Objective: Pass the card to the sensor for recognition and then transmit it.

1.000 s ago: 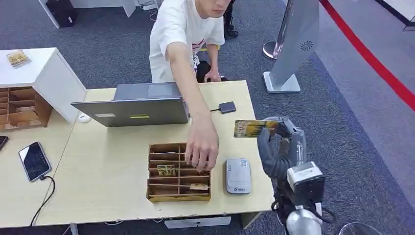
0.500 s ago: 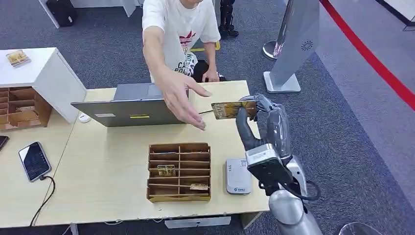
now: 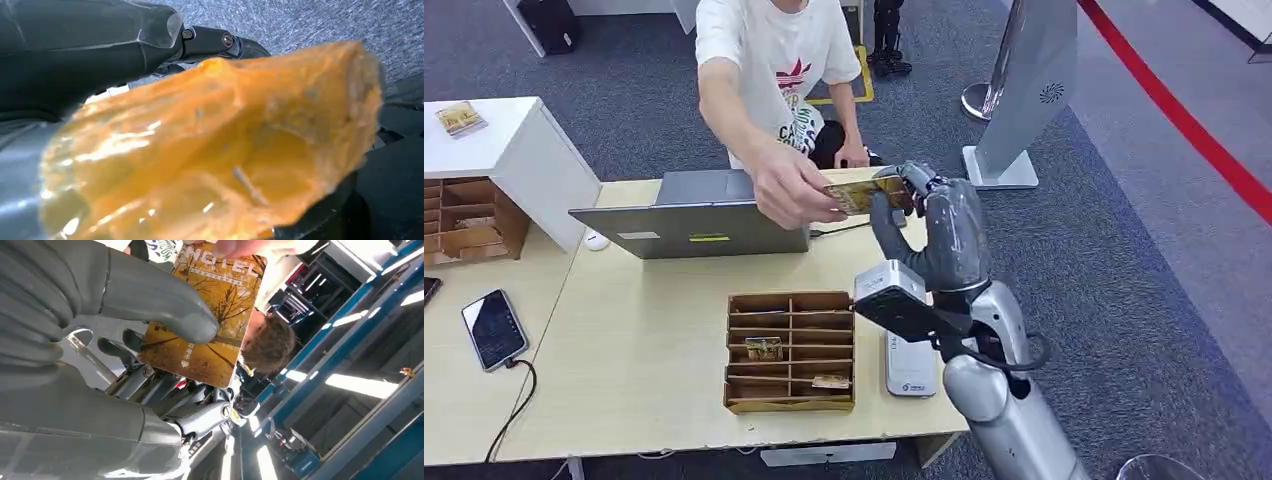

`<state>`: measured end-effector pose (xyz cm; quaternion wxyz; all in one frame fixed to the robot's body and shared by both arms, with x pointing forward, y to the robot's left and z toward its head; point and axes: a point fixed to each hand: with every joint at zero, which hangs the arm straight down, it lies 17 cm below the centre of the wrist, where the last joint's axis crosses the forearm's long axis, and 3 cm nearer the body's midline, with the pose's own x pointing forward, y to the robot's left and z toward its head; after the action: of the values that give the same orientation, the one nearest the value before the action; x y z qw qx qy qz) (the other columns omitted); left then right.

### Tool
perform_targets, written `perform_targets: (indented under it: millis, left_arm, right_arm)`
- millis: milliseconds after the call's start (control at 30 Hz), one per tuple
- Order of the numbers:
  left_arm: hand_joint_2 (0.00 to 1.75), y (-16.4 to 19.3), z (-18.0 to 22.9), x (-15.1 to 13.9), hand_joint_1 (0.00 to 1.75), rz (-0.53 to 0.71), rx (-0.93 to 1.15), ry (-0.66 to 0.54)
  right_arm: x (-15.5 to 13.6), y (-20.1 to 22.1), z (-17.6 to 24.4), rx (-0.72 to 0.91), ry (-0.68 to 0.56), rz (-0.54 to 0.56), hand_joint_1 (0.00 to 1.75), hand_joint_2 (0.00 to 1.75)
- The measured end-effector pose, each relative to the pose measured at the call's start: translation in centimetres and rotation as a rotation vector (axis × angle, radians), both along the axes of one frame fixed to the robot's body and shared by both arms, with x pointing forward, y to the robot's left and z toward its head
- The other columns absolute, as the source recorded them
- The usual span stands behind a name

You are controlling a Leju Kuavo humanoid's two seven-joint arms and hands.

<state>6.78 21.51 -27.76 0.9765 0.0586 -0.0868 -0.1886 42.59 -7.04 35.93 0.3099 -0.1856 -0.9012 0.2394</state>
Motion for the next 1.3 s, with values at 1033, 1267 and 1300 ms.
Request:
perform_targets:
  millis: [1033,1267,1300]
  left_arm:
    - [0.00,0.4,0.0,0.3,0.00,0.016,0.009,-0.007]
    - [0.00,0.5,0.0,0.2,0.00,0.036,0.008,-0.008]
    - [0.00,0.5,0.0,0.2,0.00,0.040,0.008,-0.007]
  right_arm:
    - [-6.7,10.0,-4.9,-0.134,0.123,0.374,0.00,1.75]
    - [-8.3,9.2,-5.8,-0.125,0.113,0.391,0.00,1.75]
    - [-8.4,9.1,-5.9,-0.125,0.113,0.392,0.35,1.75]
